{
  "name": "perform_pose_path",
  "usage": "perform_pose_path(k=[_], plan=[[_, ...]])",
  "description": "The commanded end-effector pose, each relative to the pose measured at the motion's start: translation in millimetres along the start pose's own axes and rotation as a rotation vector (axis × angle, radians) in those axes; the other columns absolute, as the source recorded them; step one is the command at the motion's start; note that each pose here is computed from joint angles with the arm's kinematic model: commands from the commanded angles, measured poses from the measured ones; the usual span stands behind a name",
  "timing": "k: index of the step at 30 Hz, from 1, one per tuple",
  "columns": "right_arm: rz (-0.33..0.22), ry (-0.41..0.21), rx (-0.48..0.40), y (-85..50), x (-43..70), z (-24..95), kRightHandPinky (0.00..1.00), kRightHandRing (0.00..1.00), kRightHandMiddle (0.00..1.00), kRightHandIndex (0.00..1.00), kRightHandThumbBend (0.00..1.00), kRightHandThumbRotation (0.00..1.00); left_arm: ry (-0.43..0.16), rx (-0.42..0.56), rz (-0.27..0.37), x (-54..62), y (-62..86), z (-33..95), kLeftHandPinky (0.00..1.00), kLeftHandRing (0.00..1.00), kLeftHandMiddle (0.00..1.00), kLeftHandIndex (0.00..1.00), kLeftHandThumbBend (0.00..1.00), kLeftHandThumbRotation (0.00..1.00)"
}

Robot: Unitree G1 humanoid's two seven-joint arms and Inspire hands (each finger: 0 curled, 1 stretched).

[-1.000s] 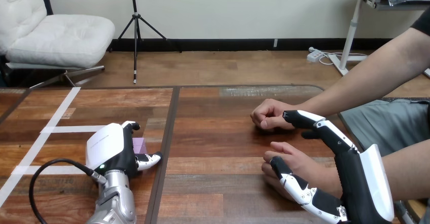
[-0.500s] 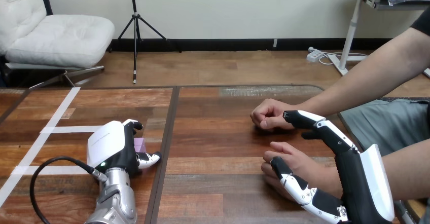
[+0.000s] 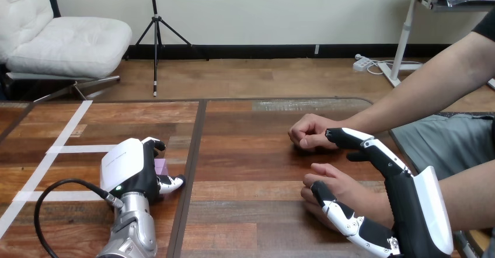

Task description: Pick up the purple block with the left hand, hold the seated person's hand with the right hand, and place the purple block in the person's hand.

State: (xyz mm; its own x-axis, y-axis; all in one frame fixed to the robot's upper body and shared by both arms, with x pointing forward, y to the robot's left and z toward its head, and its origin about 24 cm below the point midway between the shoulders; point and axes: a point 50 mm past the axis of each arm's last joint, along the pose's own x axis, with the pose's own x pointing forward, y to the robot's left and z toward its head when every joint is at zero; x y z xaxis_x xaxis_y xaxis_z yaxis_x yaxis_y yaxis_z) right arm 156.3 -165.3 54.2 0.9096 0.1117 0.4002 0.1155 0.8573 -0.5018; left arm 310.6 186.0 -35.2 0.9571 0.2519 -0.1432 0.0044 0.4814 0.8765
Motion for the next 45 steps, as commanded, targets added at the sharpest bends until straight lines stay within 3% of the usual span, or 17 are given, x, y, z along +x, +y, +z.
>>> perform_pose_path(k=[1, 45], plan=[[-0.03, -0.07, -0.005, -7.3, 11.0, 10.1, 0.7, 0.76, 0.76, 0.75, 0.48, 0.29, -0.042, 0.009, 0.068, 15.3, 22.5, 10.1, 0.66, 0.71, 0.73, 0.71, 0.67, 0.0], [-0.016, -0.061, -0.006, -7.8, 10.6, 11.2, 0.71, 0.77, 0.76, 0.74, 0.48, 0.31, -0.052, 0.061, 0.038, 14.4, 20.2, 8.1, 0.69, 0.74, 0.76, 0.73, 0.67, 0.0]])
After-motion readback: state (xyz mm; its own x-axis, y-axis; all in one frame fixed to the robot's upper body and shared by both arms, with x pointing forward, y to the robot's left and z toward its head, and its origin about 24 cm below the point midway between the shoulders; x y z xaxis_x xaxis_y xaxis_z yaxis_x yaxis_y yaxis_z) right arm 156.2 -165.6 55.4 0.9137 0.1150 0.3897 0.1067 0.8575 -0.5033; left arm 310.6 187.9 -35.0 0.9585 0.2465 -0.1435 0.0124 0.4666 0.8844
